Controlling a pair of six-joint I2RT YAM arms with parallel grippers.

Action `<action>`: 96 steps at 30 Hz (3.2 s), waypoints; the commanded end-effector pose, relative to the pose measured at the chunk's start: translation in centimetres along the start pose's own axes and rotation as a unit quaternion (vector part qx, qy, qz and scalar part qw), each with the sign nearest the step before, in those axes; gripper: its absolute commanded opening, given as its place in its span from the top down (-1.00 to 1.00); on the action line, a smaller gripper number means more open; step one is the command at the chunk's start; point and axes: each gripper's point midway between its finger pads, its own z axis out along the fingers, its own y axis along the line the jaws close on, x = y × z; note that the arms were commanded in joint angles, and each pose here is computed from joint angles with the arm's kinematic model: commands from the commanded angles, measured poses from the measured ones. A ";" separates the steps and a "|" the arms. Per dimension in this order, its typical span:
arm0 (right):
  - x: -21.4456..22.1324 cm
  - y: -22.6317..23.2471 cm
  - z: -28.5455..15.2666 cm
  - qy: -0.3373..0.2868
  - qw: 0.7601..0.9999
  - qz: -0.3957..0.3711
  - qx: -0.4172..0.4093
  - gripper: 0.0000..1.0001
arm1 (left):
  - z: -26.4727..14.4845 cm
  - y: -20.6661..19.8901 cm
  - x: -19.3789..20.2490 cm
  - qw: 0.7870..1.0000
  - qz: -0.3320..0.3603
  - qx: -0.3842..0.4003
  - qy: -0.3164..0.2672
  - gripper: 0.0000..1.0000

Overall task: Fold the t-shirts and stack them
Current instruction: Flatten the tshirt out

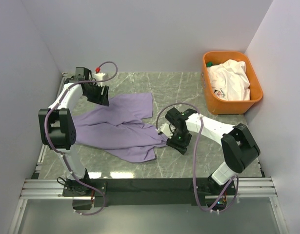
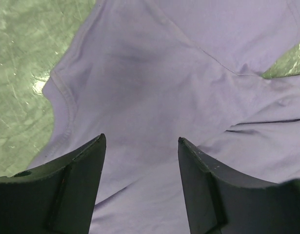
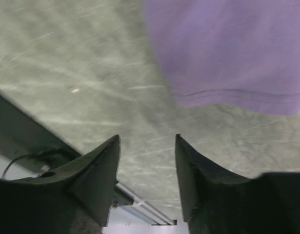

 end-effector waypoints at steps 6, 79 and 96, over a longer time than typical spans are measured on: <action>-2.6 -3.3 1.3 -0.048 0.995 0.012 0.086 -0.04 | -0.6 -0.3 -1.7 1.000 0.013 0.006 -0.020 -0.32; 0.7 -2.2 -1.4 -0.042 0.995 0.086 0.030 1.00 | 18.9 -9.5 -13.7 0.939 0.324 0.071 -0.085 0.99; -4.3 -20.9 -22.4 -0.181 0.922 0.133 0.316 1.00 | -23.2 1.5 -29.3 0.865 0.130 -0.152 -0.461 0.99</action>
